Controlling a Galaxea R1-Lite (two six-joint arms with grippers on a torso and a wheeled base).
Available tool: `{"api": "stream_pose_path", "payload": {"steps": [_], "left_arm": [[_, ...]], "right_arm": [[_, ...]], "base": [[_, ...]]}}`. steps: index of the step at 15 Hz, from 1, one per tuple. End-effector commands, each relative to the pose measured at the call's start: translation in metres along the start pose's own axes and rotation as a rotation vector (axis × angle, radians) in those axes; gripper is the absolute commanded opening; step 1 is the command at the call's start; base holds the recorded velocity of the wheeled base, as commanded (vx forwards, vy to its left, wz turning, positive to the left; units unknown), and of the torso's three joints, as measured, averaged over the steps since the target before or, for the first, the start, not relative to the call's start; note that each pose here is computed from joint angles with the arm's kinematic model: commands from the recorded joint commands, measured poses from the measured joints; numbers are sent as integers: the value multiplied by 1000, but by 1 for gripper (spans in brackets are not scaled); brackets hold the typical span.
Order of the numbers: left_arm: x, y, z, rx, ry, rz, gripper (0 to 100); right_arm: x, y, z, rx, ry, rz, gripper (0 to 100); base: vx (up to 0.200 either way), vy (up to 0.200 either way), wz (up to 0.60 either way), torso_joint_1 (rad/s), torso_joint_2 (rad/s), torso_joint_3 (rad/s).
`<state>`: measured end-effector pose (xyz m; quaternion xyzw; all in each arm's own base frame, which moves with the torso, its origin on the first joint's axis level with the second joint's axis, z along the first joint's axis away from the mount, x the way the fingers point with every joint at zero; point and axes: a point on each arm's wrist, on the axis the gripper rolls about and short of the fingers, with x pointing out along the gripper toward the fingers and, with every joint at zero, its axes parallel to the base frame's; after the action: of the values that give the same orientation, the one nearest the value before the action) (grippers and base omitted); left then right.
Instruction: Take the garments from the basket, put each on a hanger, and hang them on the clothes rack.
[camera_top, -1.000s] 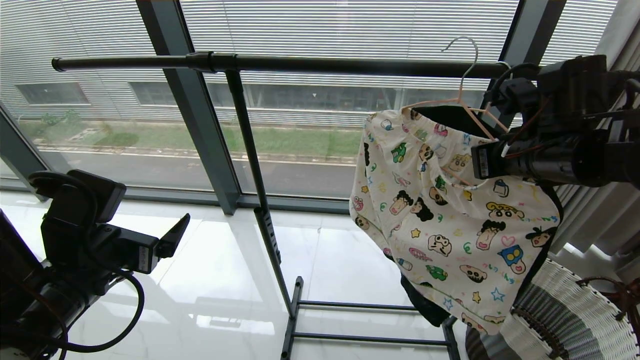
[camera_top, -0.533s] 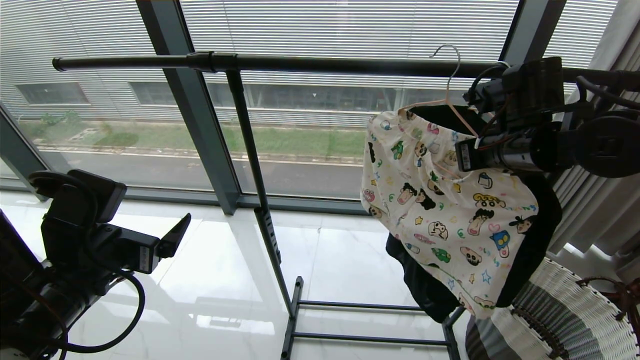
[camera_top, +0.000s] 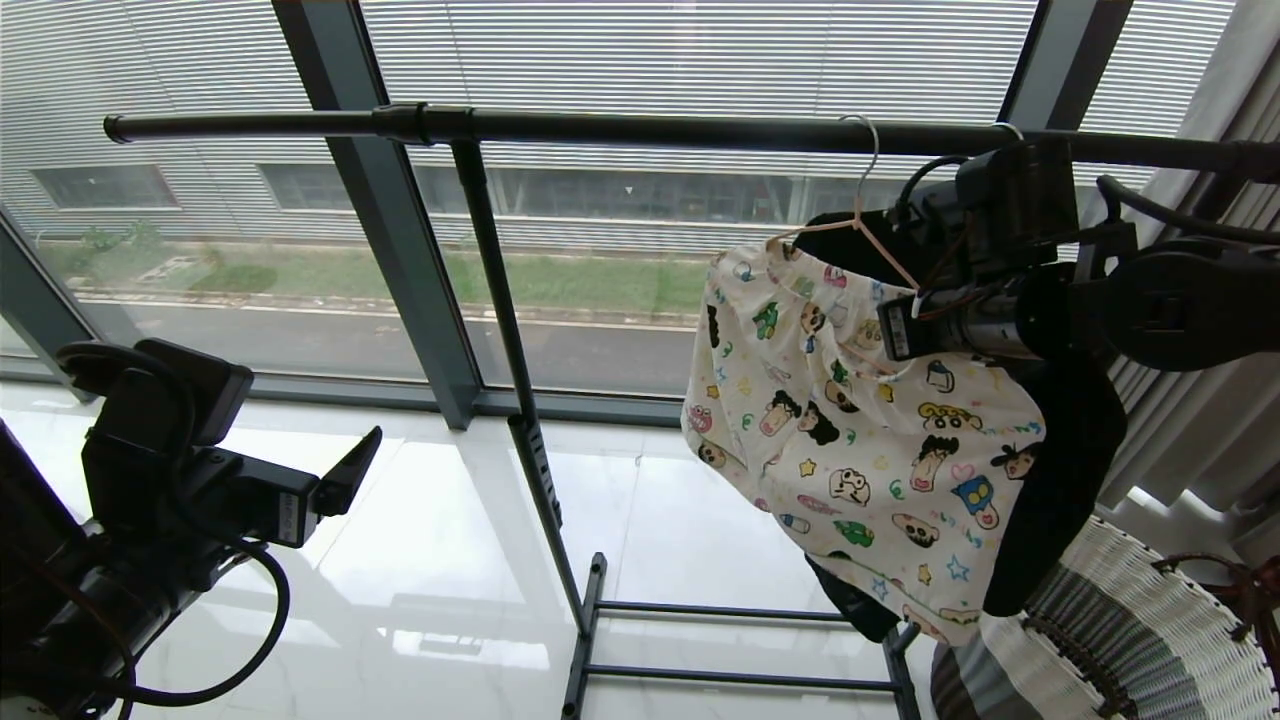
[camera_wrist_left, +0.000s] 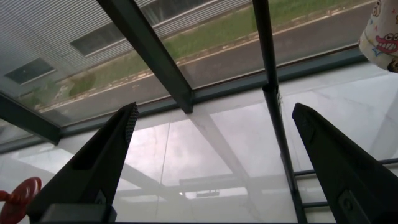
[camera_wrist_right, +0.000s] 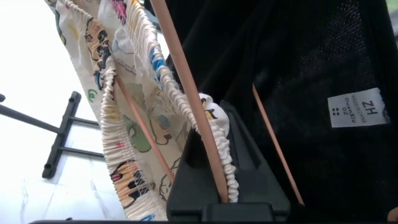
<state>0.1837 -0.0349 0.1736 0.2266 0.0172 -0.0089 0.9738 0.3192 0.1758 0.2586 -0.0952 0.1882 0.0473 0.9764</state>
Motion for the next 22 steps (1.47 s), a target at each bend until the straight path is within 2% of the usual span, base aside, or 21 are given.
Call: {"api": "stream_pose_path", "payload": {"steps": [1,2,3,5,7,10,11,12,14,16,19,22], "left_arm": [[0,0,0,0,0,1,100],[0,0,0,3,0,1,100],[0,0,0,3,-1,1,100],[0,0,0,3,-2,2,100],[-1,1,1,2,-5,3,100],[-2,0,-1,3,-1,1,100],[-2,0,-1,4,-1,1,100],[-2,0,-1,4,-1,1,100],[-2,0,0,4,-2,2,100],[-2,1,1,3,-5,3,100],[-5,3,3,0,-17,12,100],[-8,4,2,-2,-22,16,100]], "right_arm": [[0,1,0,0,0,2,0],[-1,2,0,-1,-1,4,0],[-4,3,0,-5,5,10,100],[-15,4,2,-5,8,25,100],[-32,1,10,12,-25,39,100],[-69,-12,22,29,-73,54,100],[-91,-22,26,38,-93,65,100],[-109,-31,31,55,-129,70,100],[-126,-36,35,104,-166,111,100],[-122,-30,30,132,-155,128,100],[-99,-16,20,163,-234,137,100],[-115,-26,11,156,-219,136,100]], "base": [[0,0,0,0,0,0],[0,0,0,0,0,0],[0,0,0,0,0,0],[0,0,0,0,0,0],[0,0,0,0,0,0],[0,0,0,0,0,0],[0,0,0,0,0,0],[0,0,0,0,0,0],[0,0,0,0,0,0],[0,0,0,0,0,0],[0,0,0,0,0,0],[0,0,0,0,0,0]]}}
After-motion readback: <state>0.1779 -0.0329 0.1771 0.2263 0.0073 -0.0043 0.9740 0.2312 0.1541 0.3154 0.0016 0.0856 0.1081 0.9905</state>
